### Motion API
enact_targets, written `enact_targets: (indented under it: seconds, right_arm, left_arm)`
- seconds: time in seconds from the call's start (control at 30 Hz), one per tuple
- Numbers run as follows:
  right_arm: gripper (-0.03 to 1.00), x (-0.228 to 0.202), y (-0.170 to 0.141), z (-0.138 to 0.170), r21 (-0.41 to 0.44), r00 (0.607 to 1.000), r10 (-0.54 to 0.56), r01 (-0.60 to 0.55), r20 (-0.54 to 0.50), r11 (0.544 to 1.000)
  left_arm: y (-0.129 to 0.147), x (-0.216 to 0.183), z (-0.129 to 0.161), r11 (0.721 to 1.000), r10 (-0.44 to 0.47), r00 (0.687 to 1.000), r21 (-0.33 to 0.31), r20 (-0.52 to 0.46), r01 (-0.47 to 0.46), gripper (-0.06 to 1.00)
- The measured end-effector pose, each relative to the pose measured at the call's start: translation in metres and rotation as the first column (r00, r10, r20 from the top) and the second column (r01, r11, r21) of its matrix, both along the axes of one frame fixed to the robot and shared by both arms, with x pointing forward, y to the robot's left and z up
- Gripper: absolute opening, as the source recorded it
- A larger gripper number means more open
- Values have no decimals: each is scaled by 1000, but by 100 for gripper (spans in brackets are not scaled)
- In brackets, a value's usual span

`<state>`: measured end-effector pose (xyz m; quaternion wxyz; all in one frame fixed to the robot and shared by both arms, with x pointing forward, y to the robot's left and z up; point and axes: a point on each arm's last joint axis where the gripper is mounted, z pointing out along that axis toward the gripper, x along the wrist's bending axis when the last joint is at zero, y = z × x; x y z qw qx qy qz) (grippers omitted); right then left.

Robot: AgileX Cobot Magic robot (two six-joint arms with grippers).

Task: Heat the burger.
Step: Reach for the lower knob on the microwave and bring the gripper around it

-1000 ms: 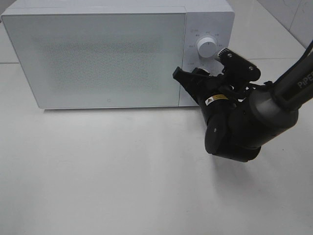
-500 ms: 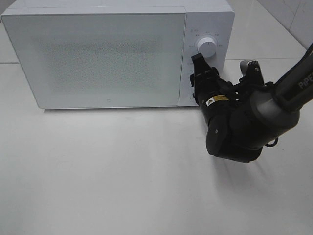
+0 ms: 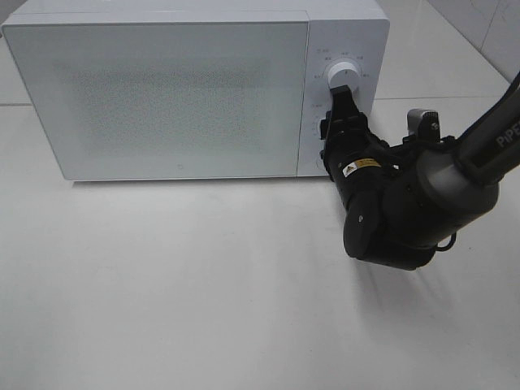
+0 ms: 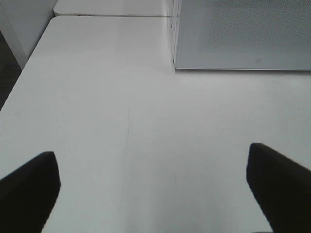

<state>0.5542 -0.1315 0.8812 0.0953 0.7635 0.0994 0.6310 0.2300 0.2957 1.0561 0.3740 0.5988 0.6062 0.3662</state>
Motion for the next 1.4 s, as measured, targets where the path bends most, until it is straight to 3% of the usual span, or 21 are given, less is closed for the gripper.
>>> enact_targets:
  seconds: [0.07, 0.13, 0.53, 0.87, 1.0, 1.2, 1.4]
  right_arm:
    - [45, 0, 0, 0, 16, 1000, -3, 3, 0, 1000]
    - [45, 0, 0, 0, 93, 1000, -17, 17, 0, 995]
    - [45, 0, 0, 0, 262, 999, -51, 50, -3, 964]
    - [45, 0, 0, 0, 433, 996, -86, 83, -14, 897]
    - [45, 0, -1, -1, 516, 994, -105, 102, -23, 850]
    - [45, 0, -1, -1, 562, 993, -116, 113, -30, 819]
    - [45, 0, -1, -1, 566, 993, -117, 113, -30, 816]
  left_arm:
    - [0, 0, 0, 1000, 0, 1000, 0, 0, 0, 97]
    - [0, 0, 0, 1000, 0, 1000, 0, 0, 0, 97]
    - [0, 0, 0, 1000, 0, 1000, 0, 0, 0, 97]
    - [0, 0, 0, 1000, 0, 1000, 0, 0, 0, 97]
    - [0, 0, 0, 1000, 0, 1000, 0, 0, 0, 97]
    - [0, 0, 0, 1000, 0, 1000, 0, 0, 0, 97]
    - [0, 0, 0, 1000, 0, 1000, 0, 0, 0, 97]
